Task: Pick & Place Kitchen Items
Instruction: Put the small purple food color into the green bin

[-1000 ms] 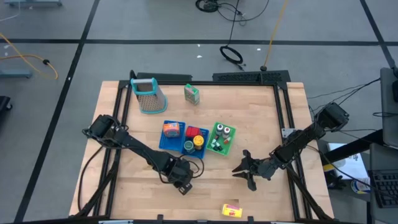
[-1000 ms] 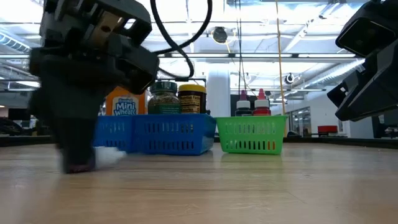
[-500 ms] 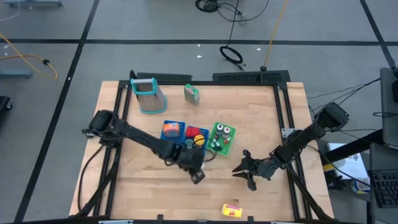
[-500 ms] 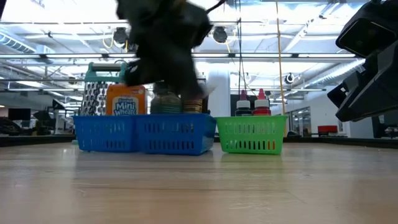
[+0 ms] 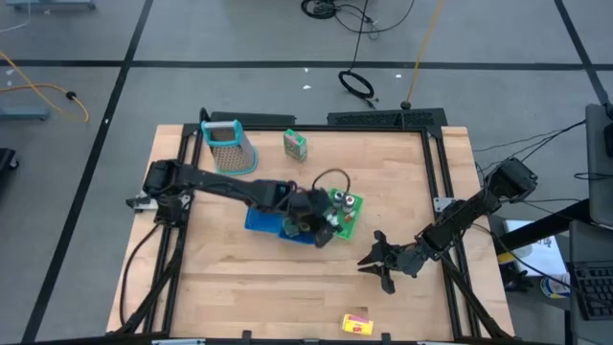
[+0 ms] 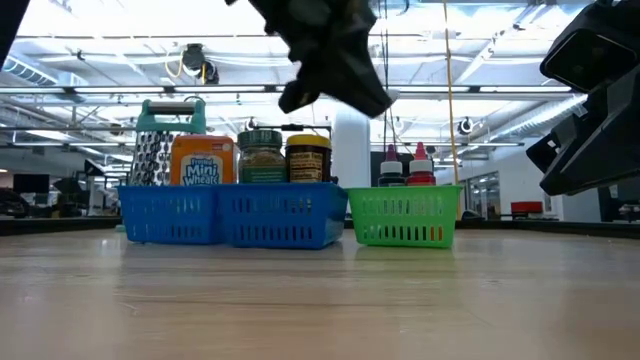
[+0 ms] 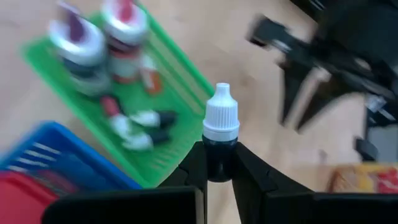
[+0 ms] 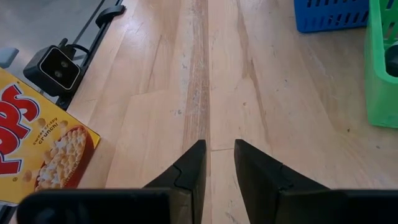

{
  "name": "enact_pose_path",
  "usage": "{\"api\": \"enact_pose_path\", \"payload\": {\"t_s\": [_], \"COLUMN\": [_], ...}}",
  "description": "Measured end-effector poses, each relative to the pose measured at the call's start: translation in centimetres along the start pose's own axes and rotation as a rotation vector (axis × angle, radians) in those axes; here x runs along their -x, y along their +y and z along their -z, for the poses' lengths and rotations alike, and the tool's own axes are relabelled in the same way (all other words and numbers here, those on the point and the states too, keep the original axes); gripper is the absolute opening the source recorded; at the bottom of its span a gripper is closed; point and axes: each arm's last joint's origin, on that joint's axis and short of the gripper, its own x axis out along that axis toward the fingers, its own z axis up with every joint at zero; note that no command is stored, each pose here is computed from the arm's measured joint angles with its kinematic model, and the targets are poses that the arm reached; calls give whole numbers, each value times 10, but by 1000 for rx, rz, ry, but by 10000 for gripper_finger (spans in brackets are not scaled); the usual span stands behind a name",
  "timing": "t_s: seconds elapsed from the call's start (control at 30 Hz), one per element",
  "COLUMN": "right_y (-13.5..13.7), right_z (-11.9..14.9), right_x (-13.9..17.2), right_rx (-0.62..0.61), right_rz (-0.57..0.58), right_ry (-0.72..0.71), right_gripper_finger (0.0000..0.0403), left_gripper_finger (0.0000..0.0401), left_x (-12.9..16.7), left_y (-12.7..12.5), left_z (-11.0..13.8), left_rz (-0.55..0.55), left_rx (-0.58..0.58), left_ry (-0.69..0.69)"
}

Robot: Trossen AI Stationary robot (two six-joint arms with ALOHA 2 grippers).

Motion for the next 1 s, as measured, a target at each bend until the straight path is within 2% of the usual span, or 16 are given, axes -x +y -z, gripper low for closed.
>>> {"api": "enact_pose_path", "payload": {"t_s": [0.3,0.53,0.77,1.0], "right_y": [0,0,0,0], "right_z": [0,0,0,0], "right_x": [0,0,0,0], "right_rx": [0,0,0,0], "right_rz": [0,0,2,3], "right_ry": [0,0,-1,-2], "right_gripper_finger": [75,75,75,75], "left_gripper_finger": [40,41,44,103], "left_x": [-2,-2,-3,-13], "left_y": [28,25,24,30], "left_z": [-17,-19,-20,-23], "left_rz": [-37,-22,-33,-48], "left_rx": [-10,-89,-93,-91], "left_ry": [-22,-44,-66,-94]}}
